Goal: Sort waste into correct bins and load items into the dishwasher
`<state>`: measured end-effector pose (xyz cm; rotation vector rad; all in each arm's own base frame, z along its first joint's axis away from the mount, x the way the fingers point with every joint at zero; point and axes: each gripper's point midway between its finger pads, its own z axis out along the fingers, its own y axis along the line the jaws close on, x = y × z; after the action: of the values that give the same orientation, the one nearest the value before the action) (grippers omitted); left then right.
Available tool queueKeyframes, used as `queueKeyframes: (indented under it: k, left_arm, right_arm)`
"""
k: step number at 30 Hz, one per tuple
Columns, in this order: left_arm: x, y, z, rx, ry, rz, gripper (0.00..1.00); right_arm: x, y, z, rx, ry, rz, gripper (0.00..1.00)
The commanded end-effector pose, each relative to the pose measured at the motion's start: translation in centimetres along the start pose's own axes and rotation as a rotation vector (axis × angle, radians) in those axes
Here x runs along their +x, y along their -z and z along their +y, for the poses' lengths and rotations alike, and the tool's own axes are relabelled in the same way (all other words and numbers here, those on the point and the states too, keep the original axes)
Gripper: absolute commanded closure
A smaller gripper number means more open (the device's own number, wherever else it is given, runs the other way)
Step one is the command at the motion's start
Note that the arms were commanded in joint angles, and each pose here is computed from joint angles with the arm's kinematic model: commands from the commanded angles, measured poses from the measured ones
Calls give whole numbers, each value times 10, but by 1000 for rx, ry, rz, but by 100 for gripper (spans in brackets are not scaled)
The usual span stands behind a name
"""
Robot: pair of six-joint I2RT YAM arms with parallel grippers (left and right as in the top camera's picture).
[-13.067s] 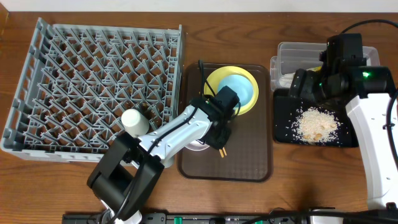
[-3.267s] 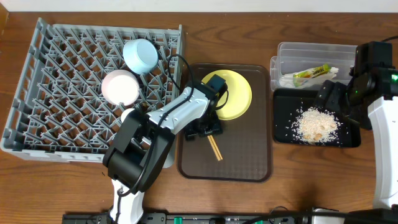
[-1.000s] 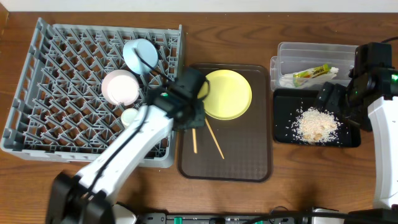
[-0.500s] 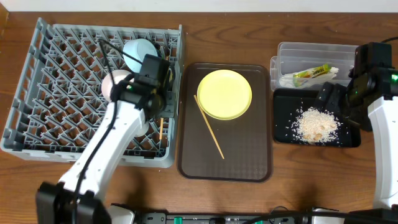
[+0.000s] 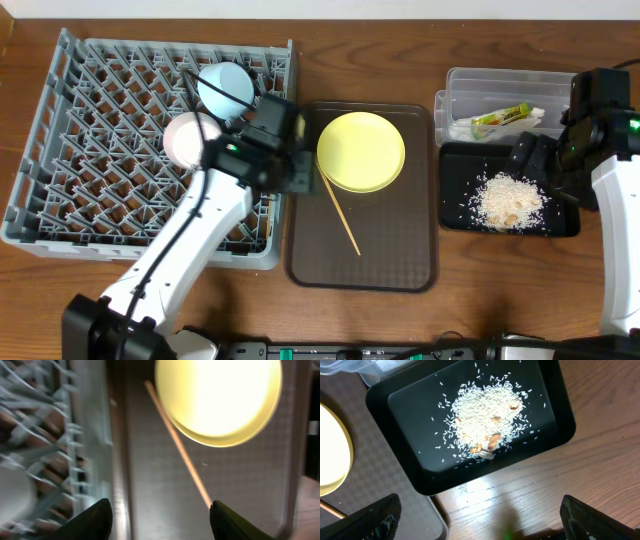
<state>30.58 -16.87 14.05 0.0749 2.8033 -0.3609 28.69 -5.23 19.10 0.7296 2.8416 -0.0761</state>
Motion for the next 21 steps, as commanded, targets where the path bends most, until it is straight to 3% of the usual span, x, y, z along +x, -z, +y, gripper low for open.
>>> queueKeyframes:
  k: [1,7,17,21]
  left_arm:
    - [10,-20,-24,-2,153,50,34]
    - [42,-88,-29,-172,231,148,33]
    - [70,-142,-27,-242,207,239,34]
    - [81,-147,-18,-284,210,284,54]
  right_arm:
    - [0,5,-2,-8,0,-15,1]
    - [0,5,-2,-9,0,-14,1]
    - [0,5,-2,-9,0,-14,1]
    - [0,5,-1,-9,0,-16,1]
